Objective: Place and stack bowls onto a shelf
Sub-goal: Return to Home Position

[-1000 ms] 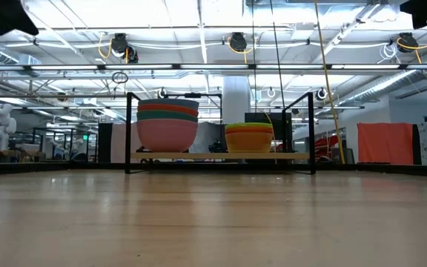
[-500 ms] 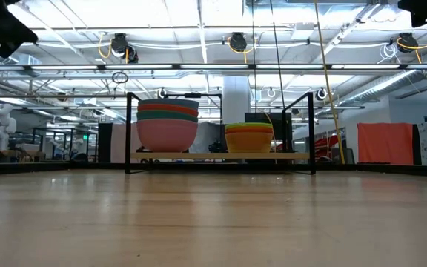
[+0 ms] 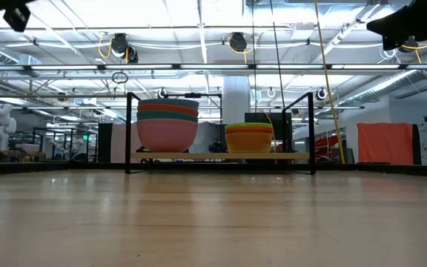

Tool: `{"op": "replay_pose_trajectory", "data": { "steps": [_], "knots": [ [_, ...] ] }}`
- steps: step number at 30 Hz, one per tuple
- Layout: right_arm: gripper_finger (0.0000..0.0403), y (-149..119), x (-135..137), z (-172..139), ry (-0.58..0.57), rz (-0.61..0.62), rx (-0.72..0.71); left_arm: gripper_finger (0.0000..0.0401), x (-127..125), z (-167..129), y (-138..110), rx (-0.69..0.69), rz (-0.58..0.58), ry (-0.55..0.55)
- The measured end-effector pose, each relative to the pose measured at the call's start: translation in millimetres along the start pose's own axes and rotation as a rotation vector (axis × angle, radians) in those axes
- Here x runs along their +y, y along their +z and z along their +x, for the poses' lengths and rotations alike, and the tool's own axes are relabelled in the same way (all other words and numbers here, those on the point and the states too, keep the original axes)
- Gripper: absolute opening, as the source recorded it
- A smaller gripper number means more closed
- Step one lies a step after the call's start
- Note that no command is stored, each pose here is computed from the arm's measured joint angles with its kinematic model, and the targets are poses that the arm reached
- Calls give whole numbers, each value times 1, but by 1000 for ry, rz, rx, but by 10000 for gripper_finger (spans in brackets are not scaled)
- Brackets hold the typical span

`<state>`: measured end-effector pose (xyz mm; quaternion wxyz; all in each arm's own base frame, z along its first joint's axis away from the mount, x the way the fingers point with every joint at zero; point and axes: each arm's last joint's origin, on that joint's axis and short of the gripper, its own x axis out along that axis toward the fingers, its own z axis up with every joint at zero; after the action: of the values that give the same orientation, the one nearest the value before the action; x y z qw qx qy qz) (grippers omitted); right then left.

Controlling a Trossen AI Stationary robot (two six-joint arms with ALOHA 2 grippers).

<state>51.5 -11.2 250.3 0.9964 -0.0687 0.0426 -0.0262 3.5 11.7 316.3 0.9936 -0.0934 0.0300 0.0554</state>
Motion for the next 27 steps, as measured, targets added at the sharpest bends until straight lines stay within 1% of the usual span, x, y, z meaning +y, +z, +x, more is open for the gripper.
{"op": "replay_pose_trajectory", "data": {
  "steps": [4,6,10,14,18,23,27],
  "knots": [
    [0,0,-2,0,-72,1,11,26,-3,6,1,-56,41,-10],
    [0,3,-4,0,-112,-8,-15,26,-5,12,-1,-83,66,-13],
    [0,6,-5,0,-139,-19,-49,26,-10,26,-13,-108,126,-11],
    [0,6,-5,1,-144,-27,-61,26,-13,40,-26,-117,141,-8],
    [0,-9,-7,13,-142,-28,-79,26,-15,51,-39,-128,136,-9],
    [0,-38,-9,32,-145,-33,-103,26,-17,61,-54,-120,134,-8],
    [0,-56,-9,41,-146,-23,-134,26,-18,69,-69,-110,134,-8]
  ]
}}
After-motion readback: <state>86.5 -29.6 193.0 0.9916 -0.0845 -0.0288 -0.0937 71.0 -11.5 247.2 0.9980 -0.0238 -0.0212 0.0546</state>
